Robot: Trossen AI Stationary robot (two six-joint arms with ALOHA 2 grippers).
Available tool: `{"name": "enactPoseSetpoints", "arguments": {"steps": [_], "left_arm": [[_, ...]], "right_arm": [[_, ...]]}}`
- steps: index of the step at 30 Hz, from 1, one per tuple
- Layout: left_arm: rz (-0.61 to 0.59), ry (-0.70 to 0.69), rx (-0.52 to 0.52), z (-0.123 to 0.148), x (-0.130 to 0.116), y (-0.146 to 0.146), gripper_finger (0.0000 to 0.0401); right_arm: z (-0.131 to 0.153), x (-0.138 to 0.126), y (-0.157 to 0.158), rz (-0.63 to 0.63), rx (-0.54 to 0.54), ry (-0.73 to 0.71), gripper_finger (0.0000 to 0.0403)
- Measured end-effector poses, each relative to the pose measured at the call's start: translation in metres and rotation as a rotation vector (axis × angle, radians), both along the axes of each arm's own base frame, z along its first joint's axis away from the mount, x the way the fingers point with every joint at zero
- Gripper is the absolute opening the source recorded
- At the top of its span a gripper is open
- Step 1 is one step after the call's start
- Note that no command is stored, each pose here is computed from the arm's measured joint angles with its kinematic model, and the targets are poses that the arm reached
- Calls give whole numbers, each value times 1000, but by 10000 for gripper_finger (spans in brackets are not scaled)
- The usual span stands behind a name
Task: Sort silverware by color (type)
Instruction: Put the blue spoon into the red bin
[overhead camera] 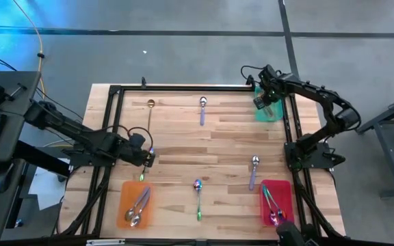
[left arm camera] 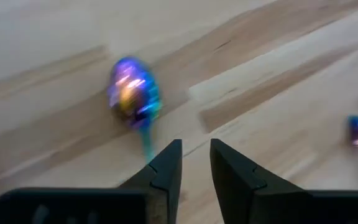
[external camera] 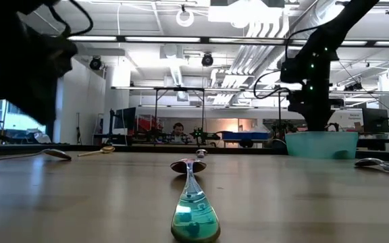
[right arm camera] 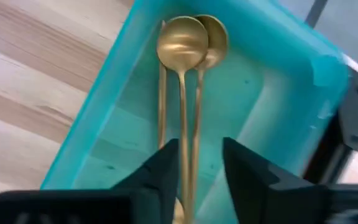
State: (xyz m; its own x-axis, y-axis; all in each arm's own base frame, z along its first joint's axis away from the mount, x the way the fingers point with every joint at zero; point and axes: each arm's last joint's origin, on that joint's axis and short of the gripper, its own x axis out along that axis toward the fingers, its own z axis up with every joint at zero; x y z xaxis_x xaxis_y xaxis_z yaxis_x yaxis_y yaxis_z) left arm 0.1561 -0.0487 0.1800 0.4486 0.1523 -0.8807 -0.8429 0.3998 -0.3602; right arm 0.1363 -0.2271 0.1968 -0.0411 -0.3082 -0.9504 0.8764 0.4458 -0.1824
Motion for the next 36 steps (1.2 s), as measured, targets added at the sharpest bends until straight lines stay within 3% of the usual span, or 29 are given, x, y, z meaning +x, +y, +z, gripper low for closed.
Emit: {"name": "enactPoseSetpoints", "arguments": {"steps": [4, 7, 15, 25, 31, 36], "left_arm": [[43, 77, -3, -11, 3, -2, 96], [61, 119, 7, -19, 7, -4, 101], [86, 210, 32, -36, 12, -6, 102], [6, 244, 76, -53, 26, -7, 93], [-90, 167, 79, -47, 31, -7, 16], [-132, 4, 112, -26, 33, -7, 4]], "right_arm": [[23, 4, -3, 9, -5, -35, 156], [46, 8, -1, 30, -56, -110, 160], [101, 10, 27, 63, -189, -312, 88], [135, 15, 76, 132, -253, -493, 35], [148, 22, 108, 197, -248, -591, 5], [153, 34, 137, 275, -196, -682, 6]]}}
